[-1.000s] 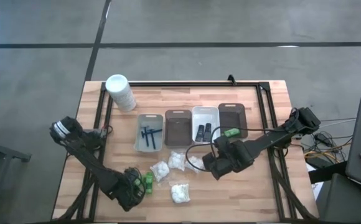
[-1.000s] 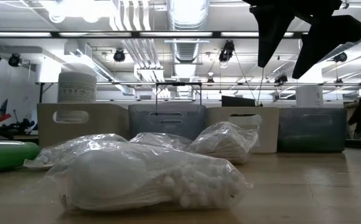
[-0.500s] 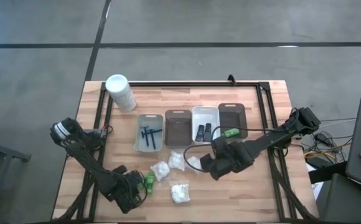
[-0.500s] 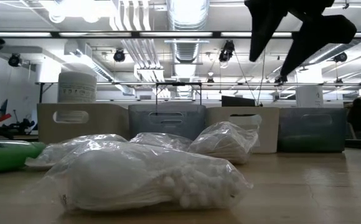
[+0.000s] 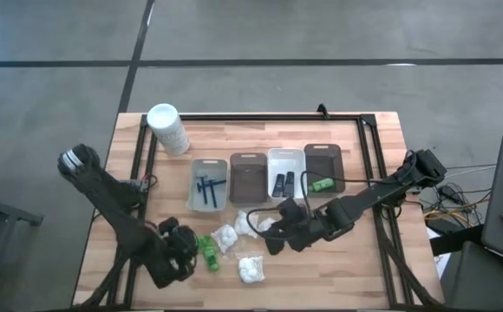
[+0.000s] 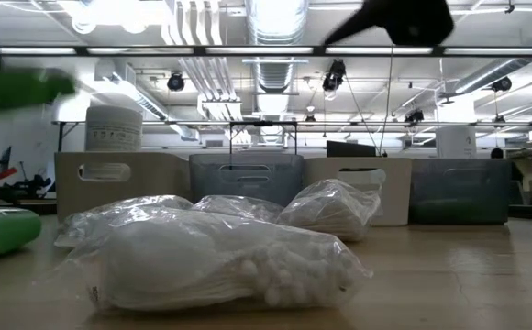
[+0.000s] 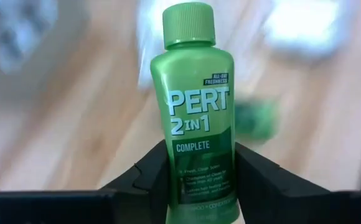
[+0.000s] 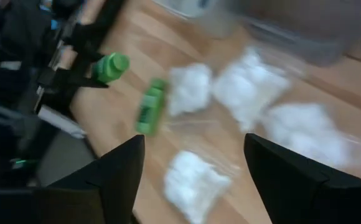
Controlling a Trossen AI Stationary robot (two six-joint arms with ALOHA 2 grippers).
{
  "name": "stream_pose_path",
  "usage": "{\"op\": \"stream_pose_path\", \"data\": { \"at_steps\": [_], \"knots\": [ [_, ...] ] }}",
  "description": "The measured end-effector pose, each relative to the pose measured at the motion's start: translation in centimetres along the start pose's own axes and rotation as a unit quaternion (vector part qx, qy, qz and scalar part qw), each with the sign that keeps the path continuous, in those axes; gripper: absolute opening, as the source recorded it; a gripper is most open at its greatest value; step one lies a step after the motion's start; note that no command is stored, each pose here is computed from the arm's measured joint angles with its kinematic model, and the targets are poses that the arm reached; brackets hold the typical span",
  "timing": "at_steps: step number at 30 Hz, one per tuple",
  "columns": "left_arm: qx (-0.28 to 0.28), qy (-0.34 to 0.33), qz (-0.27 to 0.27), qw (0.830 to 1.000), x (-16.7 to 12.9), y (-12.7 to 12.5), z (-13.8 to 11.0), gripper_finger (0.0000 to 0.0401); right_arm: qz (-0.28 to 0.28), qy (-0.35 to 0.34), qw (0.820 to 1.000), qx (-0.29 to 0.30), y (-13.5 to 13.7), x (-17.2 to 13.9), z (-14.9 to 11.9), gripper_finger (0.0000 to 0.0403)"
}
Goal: Pick & Place Travel size toiletries
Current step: Put the left shampoo into the right black bin
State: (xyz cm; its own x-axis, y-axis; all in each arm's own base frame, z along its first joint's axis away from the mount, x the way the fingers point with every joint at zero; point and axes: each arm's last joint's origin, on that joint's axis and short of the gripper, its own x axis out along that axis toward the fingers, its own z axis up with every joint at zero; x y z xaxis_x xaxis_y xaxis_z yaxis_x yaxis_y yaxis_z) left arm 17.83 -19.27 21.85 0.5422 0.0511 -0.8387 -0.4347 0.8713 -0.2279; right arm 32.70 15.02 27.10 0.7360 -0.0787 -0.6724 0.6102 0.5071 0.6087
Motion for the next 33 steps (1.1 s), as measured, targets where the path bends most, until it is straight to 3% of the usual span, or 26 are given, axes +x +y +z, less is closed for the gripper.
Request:
{"op": "stream_pose_path", "data": {
  "at_steps": [5,12,21,33],
  "knots": [
    [0.069,-0.093,-0.039,0.993,-3.0,0.9,2.6,0.0146,0.047,-0.012,0.999,0.001,0.8,0.4,1.3,0.0269],
    [0.158,-0.122,-0.003,0.98,-2.9,2.4,5.9,0.0146,0.108,-0.022,0.994,0.0,1.7,0.7,2.9,0.0295],
    [0.228,-0.185,-0.016,0.956,-2.6,2.5,10.5,0.0146,0.118,-0.03,0.992,0.017,1.9,0.7,3.5,0.0327],
    [0.27,-0.2,-0.017,0.942,-2.0,3.4,12.8,0.0147,0.142,-0.05,0.988,0.033,3.1,0.0,6.6,0.0333]
  ]
}}
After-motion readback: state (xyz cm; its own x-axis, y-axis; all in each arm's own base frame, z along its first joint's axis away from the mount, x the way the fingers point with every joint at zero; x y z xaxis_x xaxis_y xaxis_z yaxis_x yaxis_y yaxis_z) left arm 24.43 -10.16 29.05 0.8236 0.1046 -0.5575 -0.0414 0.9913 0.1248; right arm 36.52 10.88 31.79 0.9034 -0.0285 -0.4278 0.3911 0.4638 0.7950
